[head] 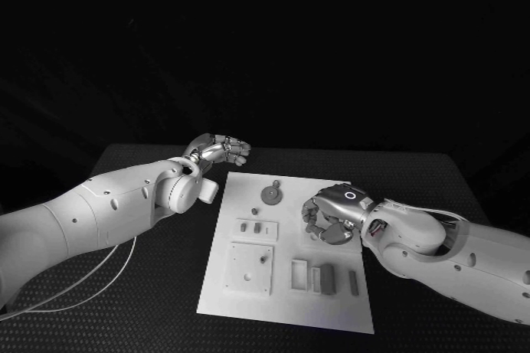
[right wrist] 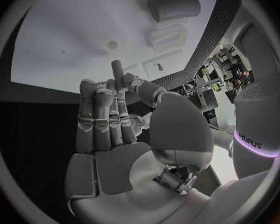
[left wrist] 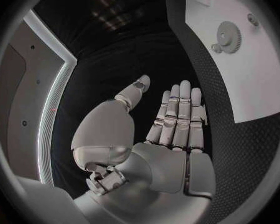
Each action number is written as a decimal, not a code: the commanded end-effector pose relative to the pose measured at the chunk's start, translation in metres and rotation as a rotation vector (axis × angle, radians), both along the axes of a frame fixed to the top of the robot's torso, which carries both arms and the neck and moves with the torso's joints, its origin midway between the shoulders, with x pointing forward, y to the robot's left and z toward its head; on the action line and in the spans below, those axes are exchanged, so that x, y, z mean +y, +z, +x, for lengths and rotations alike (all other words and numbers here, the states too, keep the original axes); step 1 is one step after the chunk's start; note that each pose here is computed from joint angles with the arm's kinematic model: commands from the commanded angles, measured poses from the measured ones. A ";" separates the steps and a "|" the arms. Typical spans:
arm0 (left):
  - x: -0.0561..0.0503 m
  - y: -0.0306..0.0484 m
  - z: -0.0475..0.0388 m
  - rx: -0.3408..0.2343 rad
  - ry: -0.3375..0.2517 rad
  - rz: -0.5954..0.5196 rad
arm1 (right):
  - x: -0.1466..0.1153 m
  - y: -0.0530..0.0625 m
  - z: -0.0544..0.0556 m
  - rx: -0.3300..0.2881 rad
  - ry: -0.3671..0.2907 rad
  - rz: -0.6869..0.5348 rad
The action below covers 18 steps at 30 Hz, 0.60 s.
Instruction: Assemble the parts on the task board
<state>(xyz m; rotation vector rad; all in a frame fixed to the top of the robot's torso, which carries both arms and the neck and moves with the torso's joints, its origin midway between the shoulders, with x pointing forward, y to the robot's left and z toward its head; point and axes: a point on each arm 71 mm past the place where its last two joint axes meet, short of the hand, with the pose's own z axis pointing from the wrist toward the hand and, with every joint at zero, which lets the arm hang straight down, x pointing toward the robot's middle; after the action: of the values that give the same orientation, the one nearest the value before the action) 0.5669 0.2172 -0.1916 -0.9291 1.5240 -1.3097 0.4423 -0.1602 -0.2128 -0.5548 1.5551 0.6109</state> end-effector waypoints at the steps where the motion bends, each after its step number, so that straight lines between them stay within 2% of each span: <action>1: -0.002 0.0009 0.0005 -0.005 -0.011 -0.013 | 0.006 0.007 -0.003 -0.022 0.016 0.025; 6: -0.002 0.0007 0.0013 -0.005 -0.008 -0.013 | 0.020 0.009 -0.007 0.036 0.036 0.093; 13: -0.006 0.0002 0.0040 -0.006 -0.007 -0.015 | 0.058 0.012 -0.016 0.045 0.117 0.151; 18: -0.006 0.0000 0.0057 -0.008 -0.002 -0.014 | 0.082 0.005 -0.026 0.056 0.171 0.163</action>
<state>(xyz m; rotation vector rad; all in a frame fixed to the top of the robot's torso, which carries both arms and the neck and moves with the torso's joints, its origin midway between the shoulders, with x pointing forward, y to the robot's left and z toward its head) 0.5724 0.2136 -0.1928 -0.9331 1.5175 -1.3021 0.4185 -0.0810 -0.2067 -0.5495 1.5135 0.8568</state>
